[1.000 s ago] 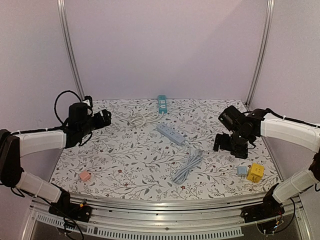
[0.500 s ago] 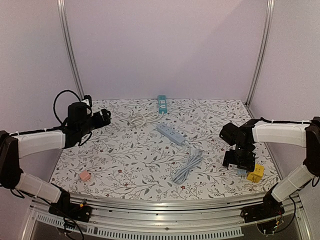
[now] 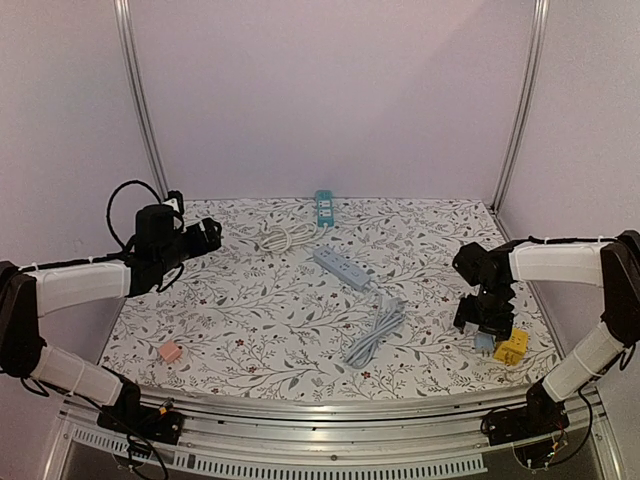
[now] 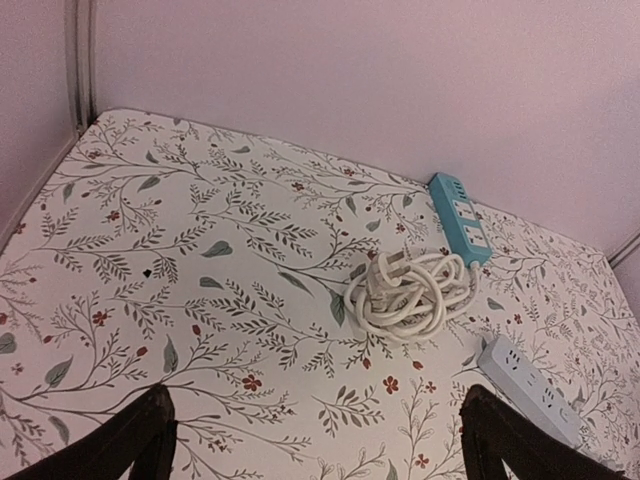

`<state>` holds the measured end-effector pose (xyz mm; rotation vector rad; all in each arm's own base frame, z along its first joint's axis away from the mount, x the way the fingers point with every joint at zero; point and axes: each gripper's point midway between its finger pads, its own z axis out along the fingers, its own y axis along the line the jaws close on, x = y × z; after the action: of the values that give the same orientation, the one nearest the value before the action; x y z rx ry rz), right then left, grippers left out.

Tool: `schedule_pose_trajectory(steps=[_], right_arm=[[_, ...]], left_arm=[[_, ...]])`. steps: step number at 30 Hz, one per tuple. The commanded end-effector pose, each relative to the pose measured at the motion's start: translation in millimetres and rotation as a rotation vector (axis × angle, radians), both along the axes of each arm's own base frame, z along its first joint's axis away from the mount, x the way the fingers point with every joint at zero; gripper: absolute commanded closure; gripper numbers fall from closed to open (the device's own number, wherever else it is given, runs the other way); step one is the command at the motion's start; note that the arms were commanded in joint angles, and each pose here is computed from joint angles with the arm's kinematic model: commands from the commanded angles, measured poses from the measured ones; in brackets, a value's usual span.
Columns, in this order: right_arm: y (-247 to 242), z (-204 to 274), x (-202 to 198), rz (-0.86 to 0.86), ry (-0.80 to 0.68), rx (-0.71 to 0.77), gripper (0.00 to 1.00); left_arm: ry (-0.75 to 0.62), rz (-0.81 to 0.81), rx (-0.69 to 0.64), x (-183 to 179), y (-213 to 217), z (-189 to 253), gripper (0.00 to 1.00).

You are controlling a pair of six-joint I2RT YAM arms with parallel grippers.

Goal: Insert the plug

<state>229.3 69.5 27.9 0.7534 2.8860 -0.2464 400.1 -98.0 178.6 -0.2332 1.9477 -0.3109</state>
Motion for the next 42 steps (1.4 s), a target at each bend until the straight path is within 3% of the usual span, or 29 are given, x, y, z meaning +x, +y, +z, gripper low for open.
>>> schedule_pose_trajectory(steps=[1,15,24,34,42], right_arm=[[-3,-8,0,0.005,0.025,-0.009,0.15],[19,-12,-16,0.07,0.092,0.066,0.25],[27,-17,-16,0.091,0.083,0.086,0.47],[42,-6,12,0.117,-0.039,0.136,0.73],[81,20,70,0.254,-0.175,0.16,0.75]], left_arm=[[-0.003,-0.004,-0.005,-1,0,5,0.01],[0.01,-0.002,0.001,2,-1,-1,0.01],[0.015,-0.008,-0.003,3,-2,-2,0.01],[0.026,-0.019,-0.012,5,-6,-6,0.01],[0.045,-0.032,-0.013,8,-9,-13,0.01]])
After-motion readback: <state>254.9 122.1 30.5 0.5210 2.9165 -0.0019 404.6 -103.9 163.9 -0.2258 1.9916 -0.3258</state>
